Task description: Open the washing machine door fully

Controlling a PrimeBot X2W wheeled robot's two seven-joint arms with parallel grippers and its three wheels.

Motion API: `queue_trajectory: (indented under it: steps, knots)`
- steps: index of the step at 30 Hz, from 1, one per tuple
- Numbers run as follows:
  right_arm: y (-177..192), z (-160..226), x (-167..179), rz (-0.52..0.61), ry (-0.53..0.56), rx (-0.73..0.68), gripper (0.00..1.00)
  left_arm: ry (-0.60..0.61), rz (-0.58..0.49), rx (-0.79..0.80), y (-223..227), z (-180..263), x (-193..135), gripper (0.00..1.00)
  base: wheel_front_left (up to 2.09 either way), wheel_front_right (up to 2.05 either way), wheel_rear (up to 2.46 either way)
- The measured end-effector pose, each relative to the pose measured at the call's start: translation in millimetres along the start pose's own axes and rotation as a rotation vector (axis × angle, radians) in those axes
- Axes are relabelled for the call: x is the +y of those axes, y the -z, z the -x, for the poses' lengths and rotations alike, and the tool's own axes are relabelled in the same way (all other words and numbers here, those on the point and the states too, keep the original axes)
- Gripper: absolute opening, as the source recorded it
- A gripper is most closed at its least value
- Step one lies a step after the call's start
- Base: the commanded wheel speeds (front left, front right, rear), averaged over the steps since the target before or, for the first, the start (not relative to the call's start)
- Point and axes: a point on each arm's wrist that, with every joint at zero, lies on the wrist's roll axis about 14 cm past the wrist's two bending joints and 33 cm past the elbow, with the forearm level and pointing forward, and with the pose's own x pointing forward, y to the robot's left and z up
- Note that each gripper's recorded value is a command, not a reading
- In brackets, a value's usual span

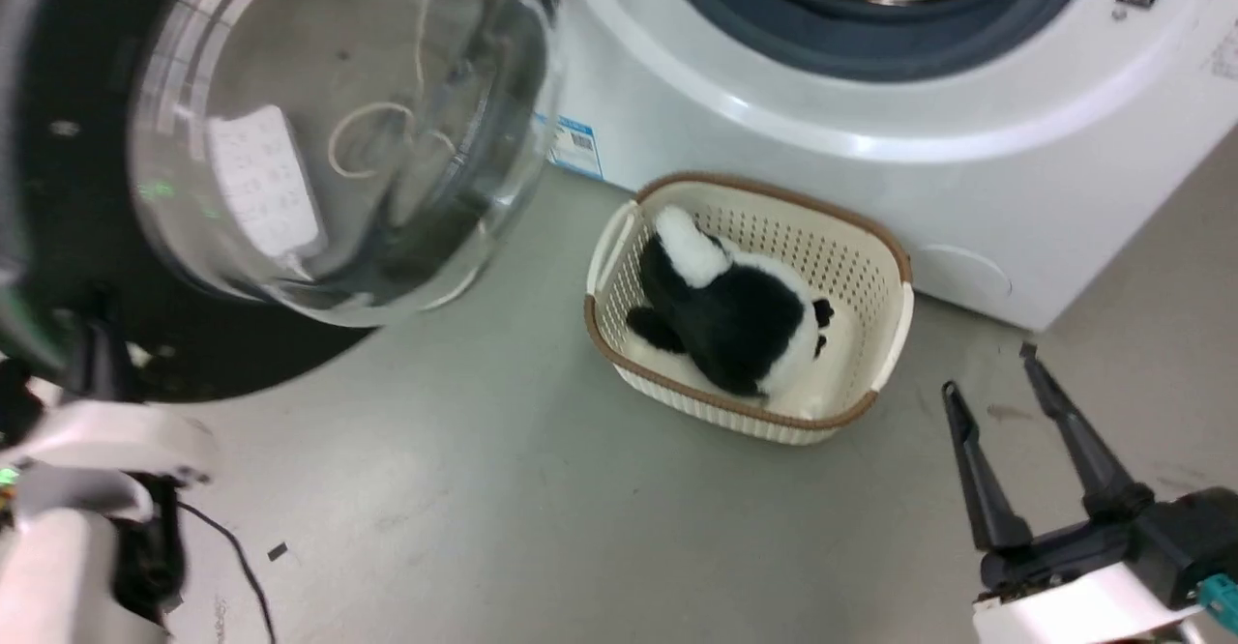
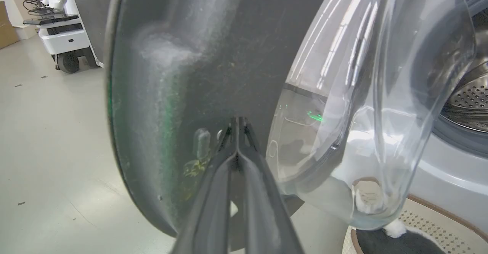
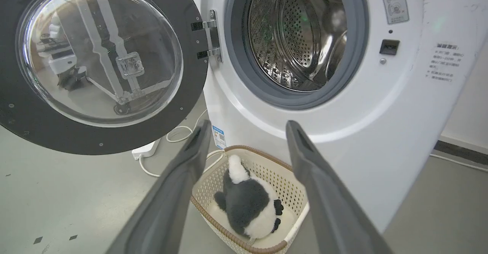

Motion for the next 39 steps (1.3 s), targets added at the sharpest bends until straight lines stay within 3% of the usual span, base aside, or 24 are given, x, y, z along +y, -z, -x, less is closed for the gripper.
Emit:
queue_trajectory:
  steps: [9,19,25,26,36,37,39]
  knots:
    - [13,1,-25,0.017,0.045,0.027,1.00,-0.059,-0.049,0.060,12,-35,24,0.00,0.00,0.00,0.00]
    - [-7,1,-32,0.039,0.058,-0.020,1.00,-0.013,-0.064,0.060,13,-36,13,0.00,0.00,0.00,0.00]
    - [-49,14,-47,0.122,0.132,-0.108,1.00,0.187,-0.012,-0.121,-32,-14,-58,0.00,0.00,0.00,0.00]
    - [-66,23,-51,0.155,0.167,-0.142,1.00,0.264,0.023,-0.173,-45,5,-87,0.00,0.00,0.00,0.00]
    - [-93,79,-59,0.191,0.295,-0.179,1.00,0.464,0.089,-0.213,-48,73,-158,0.00,0.00,0.00,0.00]
    - [-95,85,-60,0.192,0.308,-0.183,1.00,0.480,0.103,-0.207,-46,79,-164,0.16,0.00,0.00,0.00]
    - [-98,97,-63,0.195,0.339,-0.187,1.00,0.510,0.127,-0.185,-40,92,-178,1.00,0.00,0.00,0.00]
